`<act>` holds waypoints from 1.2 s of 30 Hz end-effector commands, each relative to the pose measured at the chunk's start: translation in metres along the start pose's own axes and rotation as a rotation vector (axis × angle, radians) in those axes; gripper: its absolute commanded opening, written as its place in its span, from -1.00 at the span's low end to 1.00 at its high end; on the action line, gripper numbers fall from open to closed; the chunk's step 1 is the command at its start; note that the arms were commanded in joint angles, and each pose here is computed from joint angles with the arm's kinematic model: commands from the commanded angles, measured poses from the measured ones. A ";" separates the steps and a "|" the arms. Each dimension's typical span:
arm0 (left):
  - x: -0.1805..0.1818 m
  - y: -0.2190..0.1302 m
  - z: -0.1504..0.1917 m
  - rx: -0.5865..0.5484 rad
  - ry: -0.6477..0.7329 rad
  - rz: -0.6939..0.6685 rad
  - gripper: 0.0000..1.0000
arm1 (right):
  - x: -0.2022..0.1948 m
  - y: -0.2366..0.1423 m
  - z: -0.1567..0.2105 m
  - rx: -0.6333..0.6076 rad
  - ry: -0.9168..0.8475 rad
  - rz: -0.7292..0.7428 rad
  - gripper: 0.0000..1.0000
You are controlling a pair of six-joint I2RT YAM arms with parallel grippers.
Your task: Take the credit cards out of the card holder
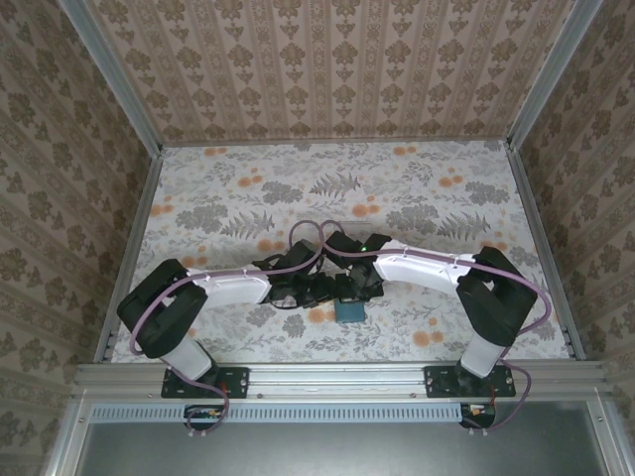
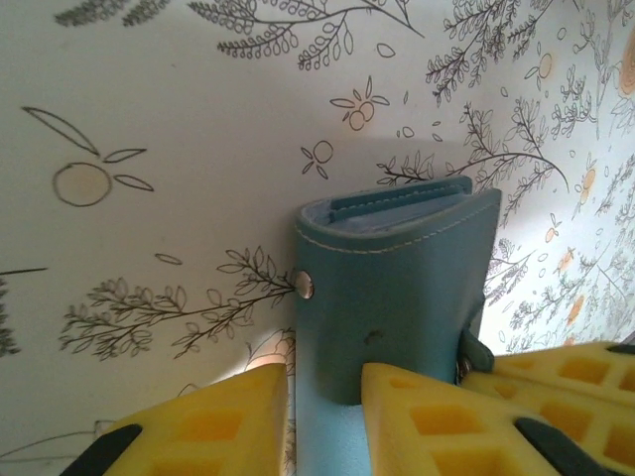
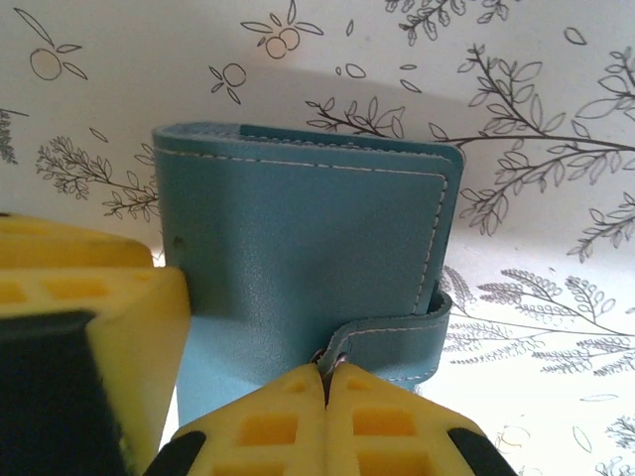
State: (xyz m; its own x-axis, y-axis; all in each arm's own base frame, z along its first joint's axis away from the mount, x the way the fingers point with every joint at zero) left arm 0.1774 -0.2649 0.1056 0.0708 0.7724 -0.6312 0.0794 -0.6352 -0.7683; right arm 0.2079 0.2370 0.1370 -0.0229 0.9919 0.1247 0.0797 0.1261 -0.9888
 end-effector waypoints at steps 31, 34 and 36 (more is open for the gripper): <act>-0.003 -0.021 -0.005 -0.033 0.031 -0.135 -0.47 | -0.019 -0.026 0.006 -0.084 0.027 -0.050 0.02; 0.000 -0.022 -0.004 -0.036 0.028 -0.149 -0.47 | -0.016 -0.017 0.004 -0.066 0.028 -0.045 0.12; 0.001 -0.024 -0.004 -0.042 0.028 -0.153 -0.47 | -0.014 -0.014 0.002 -0.060 0.024 -0.040 0.17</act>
State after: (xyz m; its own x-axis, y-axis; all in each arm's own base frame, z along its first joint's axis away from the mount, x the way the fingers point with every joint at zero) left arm 0.1787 -0.2551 0.1183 0.0724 0.8472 -0.5263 0.1105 -0.5312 -0.8400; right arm 0.2032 0.2172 0.1544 -0.0080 0.9885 0.1513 0.1593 0.1507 -0.9757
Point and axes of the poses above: each hand's point on the last joint's axis, 136 mm out from that joint toward the fingers, its own y axis out along the fingers, its own x axis along the line the jaws close on, z = x × y, the point moved 9 cm from there along -y, back along the fingers, and after that the axes turned 5 degrees about y, right-handed, at the moved point
